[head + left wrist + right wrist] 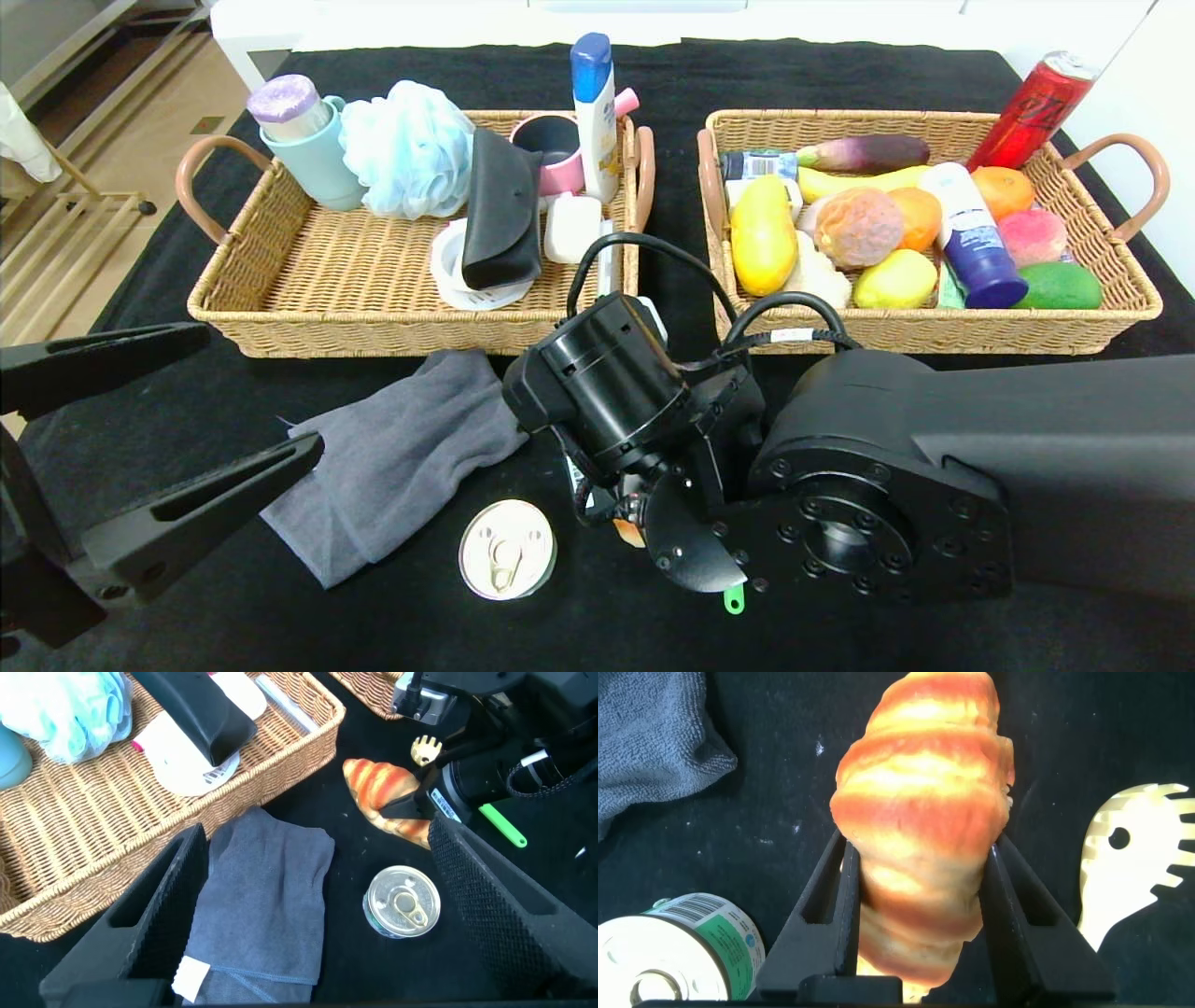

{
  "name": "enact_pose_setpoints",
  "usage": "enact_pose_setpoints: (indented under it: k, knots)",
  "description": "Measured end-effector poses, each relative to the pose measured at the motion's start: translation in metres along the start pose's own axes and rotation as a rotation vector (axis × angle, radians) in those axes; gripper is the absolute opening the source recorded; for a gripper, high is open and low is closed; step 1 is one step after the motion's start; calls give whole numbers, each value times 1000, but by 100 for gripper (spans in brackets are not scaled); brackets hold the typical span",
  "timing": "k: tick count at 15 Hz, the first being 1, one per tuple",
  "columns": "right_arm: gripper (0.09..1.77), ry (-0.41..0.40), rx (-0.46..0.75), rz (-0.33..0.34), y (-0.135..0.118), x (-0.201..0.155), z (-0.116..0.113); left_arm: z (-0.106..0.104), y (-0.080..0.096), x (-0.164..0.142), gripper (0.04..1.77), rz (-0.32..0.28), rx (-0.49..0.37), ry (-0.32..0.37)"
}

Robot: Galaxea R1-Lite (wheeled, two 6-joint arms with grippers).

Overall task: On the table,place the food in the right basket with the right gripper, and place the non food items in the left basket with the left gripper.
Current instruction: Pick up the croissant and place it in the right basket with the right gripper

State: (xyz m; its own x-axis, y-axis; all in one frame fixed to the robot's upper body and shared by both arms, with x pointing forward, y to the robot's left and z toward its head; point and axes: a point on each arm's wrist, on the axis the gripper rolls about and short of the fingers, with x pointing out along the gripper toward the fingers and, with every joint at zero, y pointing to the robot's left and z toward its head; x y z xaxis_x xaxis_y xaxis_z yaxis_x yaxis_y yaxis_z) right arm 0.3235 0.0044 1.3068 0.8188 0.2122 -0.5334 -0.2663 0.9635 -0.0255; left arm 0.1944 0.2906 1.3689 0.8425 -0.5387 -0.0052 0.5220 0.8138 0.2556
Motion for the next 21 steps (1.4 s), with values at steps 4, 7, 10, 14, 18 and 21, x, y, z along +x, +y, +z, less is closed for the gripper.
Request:
enact_pose_setpoints:
  k: [4, 7, 10, 14, 18, 21]
  knots:
    - [82, 1, -4, 1, 1, 0, -1, 0, 0, 0, 172, -1, -1, 1]
    - [82, -4, -6, 6, 2, -5, 0, -1, 0, 0, 172, -3, -1, 4]
    - [82, -30, 4, 28, 1, -21, 7, -1, 0, 1, 172, -3, -2, 6]
    - [82, -66, 19, 56, -2, -44, 16, -3, 0, 2, 172, -4, -3, 12]
    - [82, -106, 49, 67, -17, -68, 31, -3, 0, 3, 172, -6, -4, 16]
    - [82, -134, 82, 45, -41, -83, 46, -4, -1, 3, 172, -9, -5, 21]
